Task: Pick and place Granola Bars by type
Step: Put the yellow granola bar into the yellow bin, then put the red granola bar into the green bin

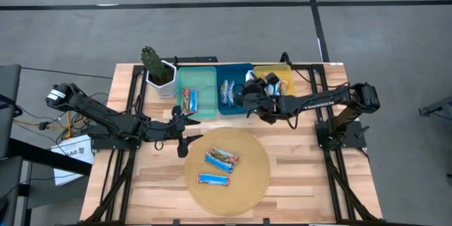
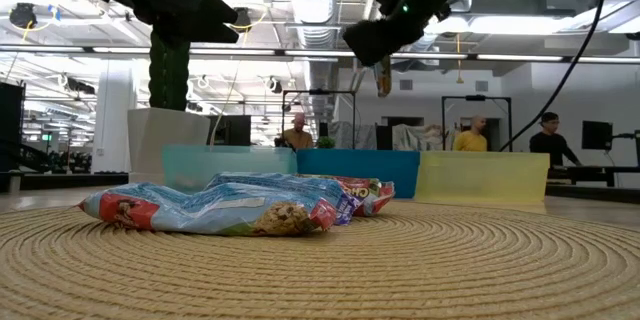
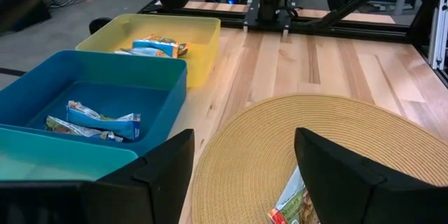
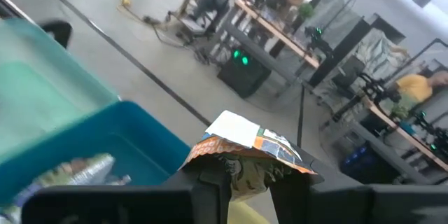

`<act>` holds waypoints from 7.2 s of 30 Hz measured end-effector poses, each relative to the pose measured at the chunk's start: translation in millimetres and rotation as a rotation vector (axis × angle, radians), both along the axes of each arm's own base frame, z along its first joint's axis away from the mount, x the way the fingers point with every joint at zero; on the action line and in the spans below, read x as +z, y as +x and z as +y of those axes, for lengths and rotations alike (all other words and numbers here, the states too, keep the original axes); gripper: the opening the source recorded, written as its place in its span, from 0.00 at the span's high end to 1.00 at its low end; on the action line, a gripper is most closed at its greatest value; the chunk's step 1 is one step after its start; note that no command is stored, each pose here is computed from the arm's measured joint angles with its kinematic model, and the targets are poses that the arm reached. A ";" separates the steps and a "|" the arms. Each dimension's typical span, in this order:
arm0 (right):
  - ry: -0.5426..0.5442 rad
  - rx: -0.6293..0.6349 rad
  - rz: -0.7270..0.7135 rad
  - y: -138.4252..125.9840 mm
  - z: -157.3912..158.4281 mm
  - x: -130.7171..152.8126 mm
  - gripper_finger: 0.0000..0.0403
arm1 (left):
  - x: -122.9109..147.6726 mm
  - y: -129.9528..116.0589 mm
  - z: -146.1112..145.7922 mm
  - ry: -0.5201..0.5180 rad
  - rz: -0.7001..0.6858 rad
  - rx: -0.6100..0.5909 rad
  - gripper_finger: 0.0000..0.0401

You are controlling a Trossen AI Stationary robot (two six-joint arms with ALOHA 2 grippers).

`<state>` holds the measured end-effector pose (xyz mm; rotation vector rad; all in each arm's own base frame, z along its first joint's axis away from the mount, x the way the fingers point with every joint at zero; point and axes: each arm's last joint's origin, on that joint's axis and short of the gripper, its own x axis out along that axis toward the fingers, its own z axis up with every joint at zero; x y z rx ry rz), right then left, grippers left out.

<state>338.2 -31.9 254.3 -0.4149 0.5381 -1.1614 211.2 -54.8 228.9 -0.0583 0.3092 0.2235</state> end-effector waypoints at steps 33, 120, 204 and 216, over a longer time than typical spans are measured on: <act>0.537 -0.296 0.007 -98.3 -80.8 6.3 0.83 | 0.1 -0.1 0.7 -0.012 -0.007 0.030 0.41; 1.342 -0.390 -0.118 -151.2 -202.9 -75.1 0.50 | -3.8 -1.5 0.9 -0.076 0.018 0.051 0.41; 0.467 1.525 -0.531 -224.2 69.0 -64.6 0.42 | 1.4 0.1 1.3 -0.172 -0.064 0.110 0.41; 0.420 1.538 -0.551 -228.6 67.5 -75.9 0.42 | 1.5 -0.1 1.9 -0.165 -0.069 0.131 0.41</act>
